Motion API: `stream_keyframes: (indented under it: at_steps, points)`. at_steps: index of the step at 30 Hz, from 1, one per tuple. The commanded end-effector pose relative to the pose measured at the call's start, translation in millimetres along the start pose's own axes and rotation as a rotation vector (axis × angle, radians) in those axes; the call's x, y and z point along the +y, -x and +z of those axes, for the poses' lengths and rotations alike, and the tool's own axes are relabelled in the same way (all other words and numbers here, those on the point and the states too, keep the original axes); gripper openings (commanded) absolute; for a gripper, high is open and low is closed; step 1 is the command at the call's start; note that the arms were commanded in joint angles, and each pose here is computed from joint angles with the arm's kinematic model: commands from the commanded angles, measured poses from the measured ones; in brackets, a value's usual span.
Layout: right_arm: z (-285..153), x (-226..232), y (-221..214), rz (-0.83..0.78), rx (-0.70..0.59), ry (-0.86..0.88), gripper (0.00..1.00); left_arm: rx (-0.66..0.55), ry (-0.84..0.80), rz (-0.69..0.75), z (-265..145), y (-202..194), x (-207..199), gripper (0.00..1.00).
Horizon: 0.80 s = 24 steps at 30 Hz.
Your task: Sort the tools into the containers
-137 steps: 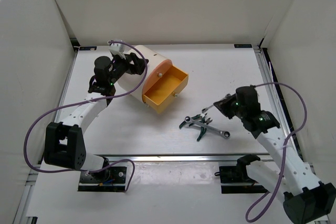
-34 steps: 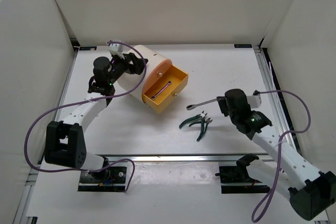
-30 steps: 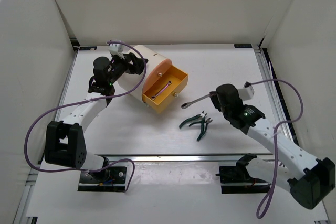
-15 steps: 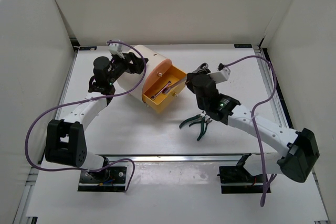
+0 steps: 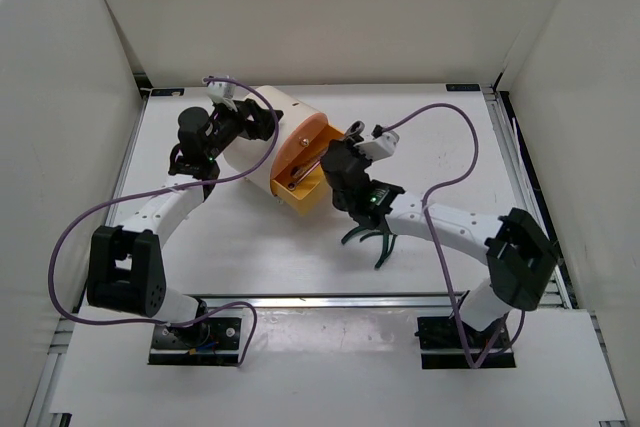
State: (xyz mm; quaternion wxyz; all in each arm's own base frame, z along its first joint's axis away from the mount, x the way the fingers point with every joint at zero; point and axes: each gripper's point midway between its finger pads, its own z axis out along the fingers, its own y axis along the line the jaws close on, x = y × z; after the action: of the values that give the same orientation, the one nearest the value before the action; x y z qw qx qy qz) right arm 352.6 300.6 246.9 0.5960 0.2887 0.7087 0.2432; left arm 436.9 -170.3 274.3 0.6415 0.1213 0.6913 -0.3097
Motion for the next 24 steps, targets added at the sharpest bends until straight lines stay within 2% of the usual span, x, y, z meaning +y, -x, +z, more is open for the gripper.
stream_keyframes:
  at_steps: [1,4,5,15,22,23,24]
  points:
    - [1,43,43,0.216,-0.164,0.021,0.0,0.384,0.075,-0.235,-26,-121,11,0.94]
    - [9,43,29,0.235,-0.153,-0.012,0.0,0.385,0.075,-0.245,-25,-123,12,0.94]
    - [10,48,31,0.286,-0.16,-0.015,0.0,0.385,0.072,-0.245,-25,-122,12,0.94]
    - [17,31,-13,0.289,-0.139,-0.079,0.02,0.388,0.062,-0.255,-23,-124,11,0.94]
    - [7,35,-44,0.226,-0.046,-0.077,0.24,0.393,0.06,-0.258,-21,-124,11,0.94]
    - [6,34,-47,0.212,-0.027,-0.076,0.41,0.394,0.064,-0.258,-21,-125,12,0.94]
    - [3,39,-46,0.222,-0.014,-0.065,0.52,0.389,0.06,-0.255,-20,-122,11,0.94]
